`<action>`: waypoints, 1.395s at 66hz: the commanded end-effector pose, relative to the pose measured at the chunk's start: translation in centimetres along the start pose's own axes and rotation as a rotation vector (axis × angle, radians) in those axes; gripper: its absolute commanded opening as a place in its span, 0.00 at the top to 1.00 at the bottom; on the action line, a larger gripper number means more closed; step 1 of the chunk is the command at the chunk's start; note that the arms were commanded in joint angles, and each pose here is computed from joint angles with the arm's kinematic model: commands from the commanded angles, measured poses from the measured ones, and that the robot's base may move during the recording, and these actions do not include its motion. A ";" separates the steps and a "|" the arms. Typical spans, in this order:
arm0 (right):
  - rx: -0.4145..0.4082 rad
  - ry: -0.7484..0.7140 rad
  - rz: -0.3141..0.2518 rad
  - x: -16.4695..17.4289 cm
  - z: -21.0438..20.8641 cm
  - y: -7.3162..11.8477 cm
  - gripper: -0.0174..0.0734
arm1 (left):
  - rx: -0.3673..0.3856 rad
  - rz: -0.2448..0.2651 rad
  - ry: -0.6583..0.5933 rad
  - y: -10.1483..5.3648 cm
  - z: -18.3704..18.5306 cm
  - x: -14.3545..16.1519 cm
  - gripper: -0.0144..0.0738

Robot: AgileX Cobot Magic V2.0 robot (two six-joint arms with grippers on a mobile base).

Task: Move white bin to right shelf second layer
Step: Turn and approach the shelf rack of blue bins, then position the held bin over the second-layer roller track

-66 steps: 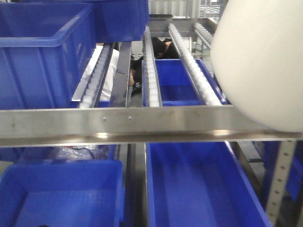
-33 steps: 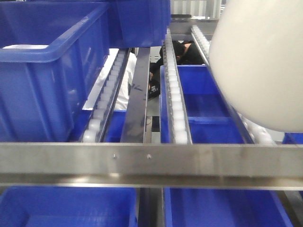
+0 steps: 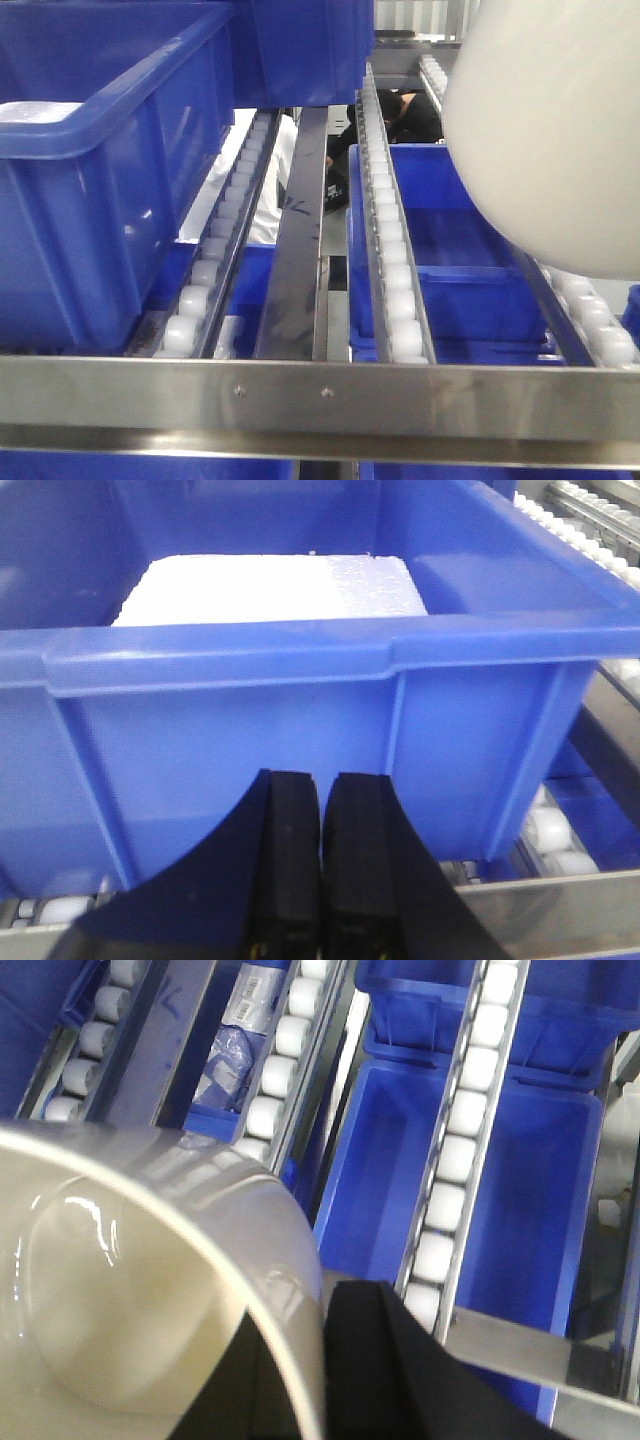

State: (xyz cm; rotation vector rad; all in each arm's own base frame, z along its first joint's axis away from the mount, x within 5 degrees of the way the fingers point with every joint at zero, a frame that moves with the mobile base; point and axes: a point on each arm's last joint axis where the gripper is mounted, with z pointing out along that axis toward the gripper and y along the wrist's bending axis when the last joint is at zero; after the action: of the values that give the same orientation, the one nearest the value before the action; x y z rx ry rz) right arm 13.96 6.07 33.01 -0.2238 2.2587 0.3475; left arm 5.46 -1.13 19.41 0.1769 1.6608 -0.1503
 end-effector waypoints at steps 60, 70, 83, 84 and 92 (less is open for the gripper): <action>-0.022 -0.146 -0.005 -1.8 -0.8 0.3 0.75 | 0.003 -0.004 -0.072 0.0 0.1 0.1 0.74; -0.015 -0.120 -0.007 -1.6 -0.8 0.2 0.75 | 0.003 -0.004 -0.072 0.0 0.1 0.1 0.74; 0.048 -0.121 -0.086 -2.1 0.6 -0.2 0.75 | 0.003 -0.004 -0.072 0.0 0.1 0.1 0.74; 0.053 -0.118 -0.092 -2.2 0.8 -0.2 0.75 | 0.003 -0.004 -0.072 0.0 0.1 0.1 0.74; 0.070 -0.087 -0.116 -2.5 2.7 -0.3 0.75 | 0.003 -0.004 -0.072 0.0 0.1 0.1 0.74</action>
State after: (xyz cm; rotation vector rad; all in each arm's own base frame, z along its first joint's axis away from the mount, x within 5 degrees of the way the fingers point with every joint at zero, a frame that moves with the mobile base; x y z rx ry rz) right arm 16.11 6.26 32.00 -0.2872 2.2670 0.2139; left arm 5.46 -1.13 19.41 0.1769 1.6608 -0.1503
